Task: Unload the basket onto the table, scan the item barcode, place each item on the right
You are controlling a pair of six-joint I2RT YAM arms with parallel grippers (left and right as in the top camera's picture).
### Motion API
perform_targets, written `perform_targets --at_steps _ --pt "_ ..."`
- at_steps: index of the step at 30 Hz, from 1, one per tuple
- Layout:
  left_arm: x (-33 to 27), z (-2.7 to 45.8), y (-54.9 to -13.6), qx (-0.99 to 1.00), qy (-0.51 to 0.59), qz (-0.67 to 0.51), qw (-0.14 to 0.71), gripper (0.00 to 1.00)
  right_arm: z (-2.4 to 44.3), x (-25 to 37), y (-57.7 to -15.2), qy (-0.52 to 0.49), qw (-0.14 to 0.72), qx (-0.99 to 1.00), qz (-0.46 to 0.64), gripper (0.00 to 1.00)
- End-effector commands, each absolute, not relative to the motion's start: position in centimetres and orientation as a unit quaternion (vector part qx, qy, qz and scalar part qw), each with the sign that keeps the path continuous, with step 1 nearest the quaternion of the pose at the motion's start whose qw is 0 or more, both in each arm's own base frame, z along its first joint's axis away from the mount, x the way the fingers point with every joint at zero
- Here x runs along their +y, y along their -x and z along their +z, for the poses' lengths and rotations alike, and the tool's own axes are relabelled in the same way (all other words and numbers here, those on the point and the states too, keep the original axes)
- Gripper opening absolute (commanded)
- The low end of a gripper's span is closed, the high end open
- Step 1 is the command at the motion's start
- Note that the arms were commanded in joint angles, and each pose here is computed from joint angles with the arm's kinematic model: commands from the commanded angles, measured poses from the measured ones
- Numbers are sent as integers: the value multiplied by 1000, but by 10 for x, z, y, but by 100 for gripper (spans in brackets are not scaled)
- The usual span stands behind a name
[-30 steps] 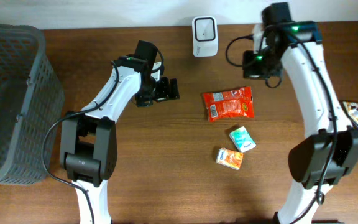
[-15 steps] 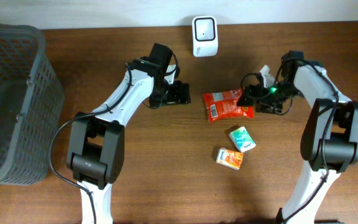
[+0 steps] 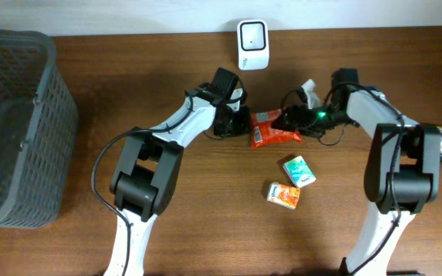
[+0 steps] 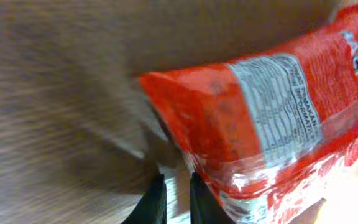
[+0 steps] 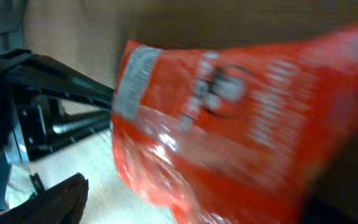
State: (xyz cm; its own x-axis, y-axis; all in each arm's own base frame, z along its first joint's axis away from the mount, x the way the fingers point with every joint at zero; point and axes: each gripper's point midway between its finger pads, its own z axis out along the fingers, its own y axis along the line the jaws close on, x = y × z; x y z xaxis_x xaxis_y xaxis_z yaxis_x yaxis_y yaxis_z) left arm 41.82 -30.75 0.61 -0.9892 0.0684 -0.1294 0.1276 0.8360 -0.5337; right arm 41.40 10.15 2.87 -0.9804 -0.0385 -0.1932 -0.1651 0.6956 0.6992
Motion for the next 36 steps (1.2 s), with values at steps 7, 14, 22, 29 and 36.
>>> perform_targets --at_steps 7,14,22,29,36 --pt "-307 -16 -401 966 -45 -255 18 11 18 107 -407 50 45 936 345 45" --pt "-267 4 -420 979 -45 -199 20 18 96 52 -425 80 27 984 155 4" --pt "-188 64 -450 997 -15 16 78 24 139 36 -377 92 -74 983 -138 4" --pt "-148 62 -446 998 18 39 46 34 50 80 -363 107 -171 968 -147 27" --pt "-112 62 -444 997 53 47 19 46 68 165 -395 94 -95 990 49 76"
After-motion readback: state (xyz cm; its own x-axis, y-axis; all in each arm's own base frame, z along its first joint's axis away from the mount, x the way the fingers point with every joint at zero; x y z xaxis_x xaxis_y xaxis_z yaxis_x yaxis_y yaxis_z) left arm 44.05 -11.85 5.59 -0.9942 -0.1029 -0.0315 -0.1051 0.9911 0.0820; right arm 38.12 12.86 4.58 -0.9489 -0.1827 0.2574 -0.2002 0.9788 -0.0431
